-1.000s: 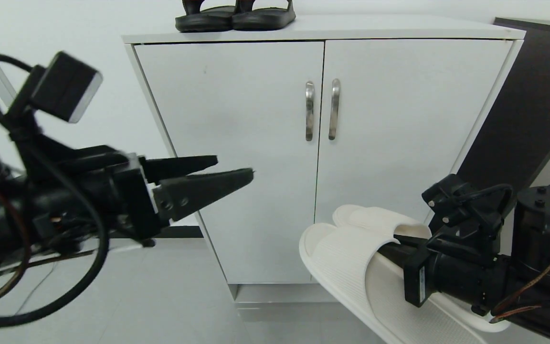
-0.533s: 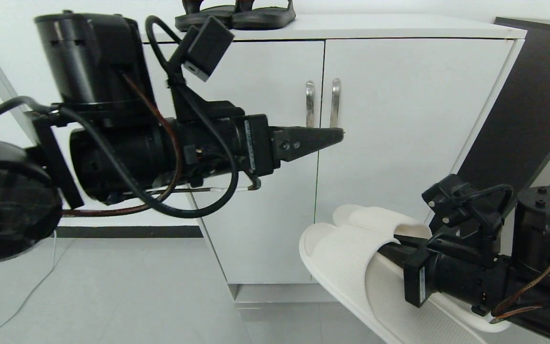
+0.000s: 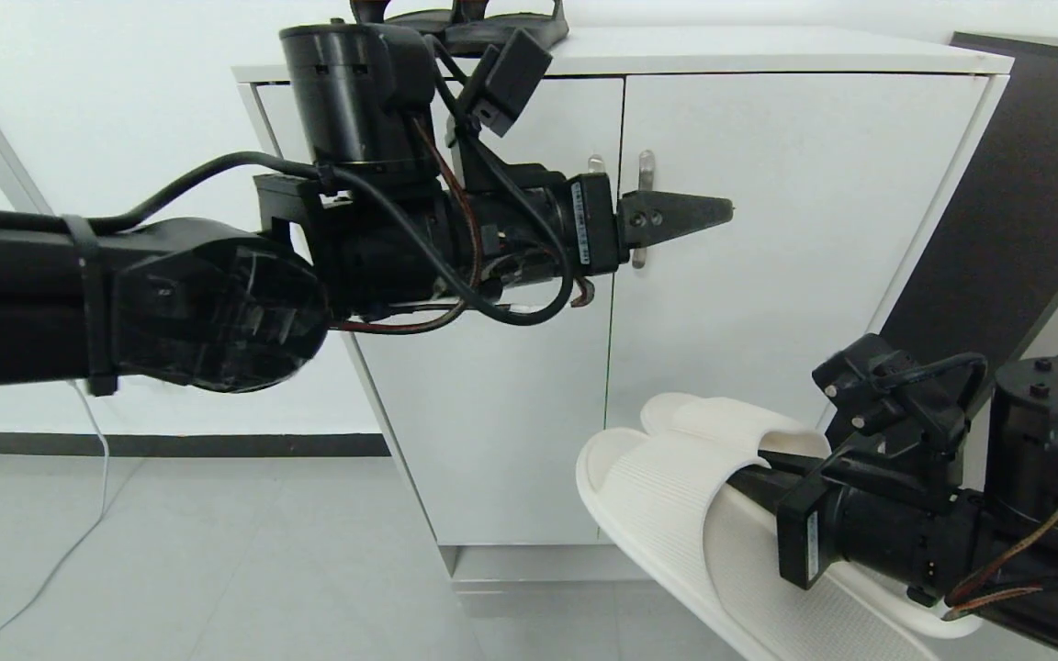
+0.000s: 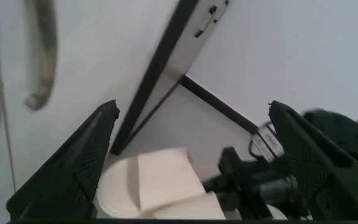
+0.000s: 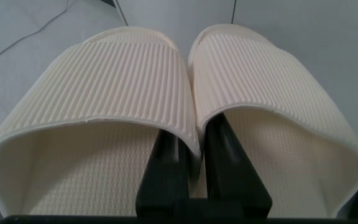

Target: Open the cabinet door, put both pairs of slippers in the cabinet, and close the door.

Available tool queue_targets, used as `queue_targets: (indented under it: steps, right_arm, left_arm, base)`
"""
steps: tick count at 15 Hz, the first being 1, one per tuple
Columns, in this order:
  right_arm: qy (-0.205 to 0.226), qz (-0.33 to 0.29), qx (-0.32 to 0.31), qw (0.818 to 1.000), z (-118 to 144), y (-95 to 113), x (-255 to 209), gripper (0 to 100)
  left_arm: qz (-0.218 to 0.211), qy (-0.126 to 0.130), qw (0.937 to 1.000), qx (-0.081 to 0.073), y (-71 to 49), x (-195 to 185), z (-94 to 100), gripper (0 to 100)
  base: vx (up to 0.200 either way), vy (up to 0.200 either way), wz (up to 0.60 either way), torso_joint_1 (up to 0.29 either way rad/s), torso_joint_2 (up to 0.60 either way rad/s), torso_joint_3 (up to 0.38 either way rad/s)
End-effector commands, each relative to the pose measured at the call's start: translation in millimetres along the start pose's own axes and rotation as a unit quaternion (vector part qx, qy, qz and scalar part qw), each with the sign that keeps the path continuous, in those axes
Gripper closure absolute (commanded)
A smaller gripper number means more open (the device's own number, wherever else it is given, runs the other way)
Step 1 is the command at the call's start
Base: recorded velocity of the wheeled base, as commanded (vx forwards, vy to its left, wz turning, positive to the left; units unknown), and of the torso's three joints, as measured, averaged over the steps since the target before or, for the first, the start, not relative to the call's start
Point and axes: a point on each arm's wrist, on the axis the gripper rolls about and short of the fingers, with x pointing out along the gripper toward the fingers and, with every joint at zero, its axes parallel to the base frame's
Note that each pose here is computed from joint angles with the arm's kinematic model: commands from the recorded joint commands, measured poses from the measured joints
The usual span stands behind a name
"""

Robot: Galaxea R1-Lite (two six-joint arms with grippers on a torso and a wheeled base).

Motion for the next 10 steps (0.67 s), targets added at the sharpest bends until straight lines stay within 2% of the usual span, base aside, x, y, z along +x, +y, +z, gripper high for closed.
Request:
queue_targets:
  steps: [1, 5, 10]
  right_arm:
    - [-0.002, 0.000, 0.000, 1.000, 1, 0, -1, 100]
    - [-0.002, 0.000, 0.000, 1.000, 1, 0, -1, 100]
    - [-0.004, -0.003, 0.002, 1.000, 1, -2, -2, 100]
  left_arm:
    - [0.006, 0.004, 1.0000, -0.004, 3.9, 18, -8.6, 0]
    - [0.046, -0.019, 0.9988, 0.004, 5.7, 19, -1.2, 0]
    - [0.095, -0.045, 0.9943, 0.018, 5.7, 18, 6.5, 0]
  base:
    - [0.000, 0.000, 0.00, 0.000, 0.00, 0.000]
    - [0.000, 0.000, 0.00, 0.000, 0.00, 0.000]
    - [0.000, 0.000, 0.00, 0.000, 0.00, 0.000]
